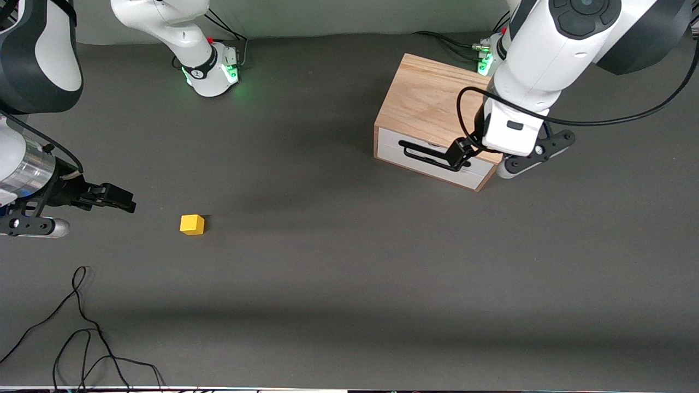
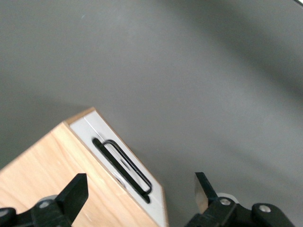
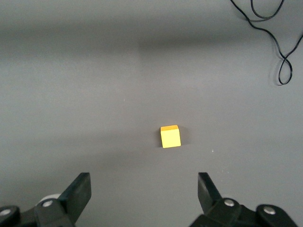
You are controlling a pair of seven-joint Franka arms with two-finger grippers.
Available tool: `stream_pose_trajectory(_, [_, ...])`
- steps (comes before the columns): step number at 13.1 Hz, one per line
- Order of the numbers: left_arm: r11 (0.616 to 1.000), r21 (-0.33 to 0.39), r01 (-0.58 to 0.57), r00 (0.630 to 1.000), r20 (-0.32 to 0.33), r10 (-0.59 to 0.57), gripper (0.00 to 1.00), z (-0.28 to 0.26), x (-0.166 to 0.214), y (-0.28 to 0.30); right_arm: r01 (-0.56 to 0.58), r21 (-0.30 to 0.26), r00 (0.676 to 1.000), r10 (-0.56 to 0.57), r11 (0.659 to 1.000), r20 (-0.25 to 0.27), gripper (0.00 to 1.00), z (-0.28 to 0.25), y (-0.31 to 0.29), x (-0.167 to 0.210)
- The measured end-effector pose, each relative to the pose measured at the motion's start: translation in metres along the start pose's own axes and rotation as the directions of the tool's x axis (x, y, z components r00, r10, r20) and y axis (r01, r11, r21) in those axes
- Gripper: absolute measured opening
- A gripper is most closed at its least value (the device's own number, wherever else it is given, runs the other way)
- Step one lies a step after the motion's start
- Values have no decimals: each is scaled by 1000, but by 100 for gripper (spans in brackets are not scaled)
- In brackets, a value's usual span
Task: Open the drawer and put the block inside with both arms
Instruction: 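Move the left gripper down to the black drawer handle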
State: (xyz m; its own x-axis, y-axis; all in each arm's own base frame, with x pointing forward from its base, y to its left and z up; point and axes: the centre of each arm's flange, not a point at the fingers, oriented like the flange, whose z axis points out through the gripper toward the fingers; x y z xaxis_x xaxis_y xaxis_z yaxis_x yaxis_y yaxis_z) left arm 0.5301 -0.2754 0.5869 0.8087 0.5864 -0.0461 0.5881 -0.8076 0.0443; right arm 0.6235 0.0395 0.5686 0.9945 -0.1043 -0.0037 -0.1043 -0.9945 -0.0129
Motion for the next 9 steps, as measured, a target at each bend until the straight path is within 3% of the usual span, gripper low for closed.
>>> stream_pose_trajectory(2, [978, -5, 207, 978, 11, -207, 100, -1, 1, 0, -10, -1, 1000, 10, 1000, 0, 100, 0, 6, 1])
stream_pose_trajectory(5, [895, 42, 444, 895, 20, -445, 100, 9, -10, 3, -10, -3, 1000, 10, 1000, 0, 100, 0, 6, 1])
stream_pose_trajectory(9, [840, 209, 500, 860, -7, -510, 100, 61, -31, 15, 18, -13, 1000, -18, 1000, -1, 100, 0, 4, 1])
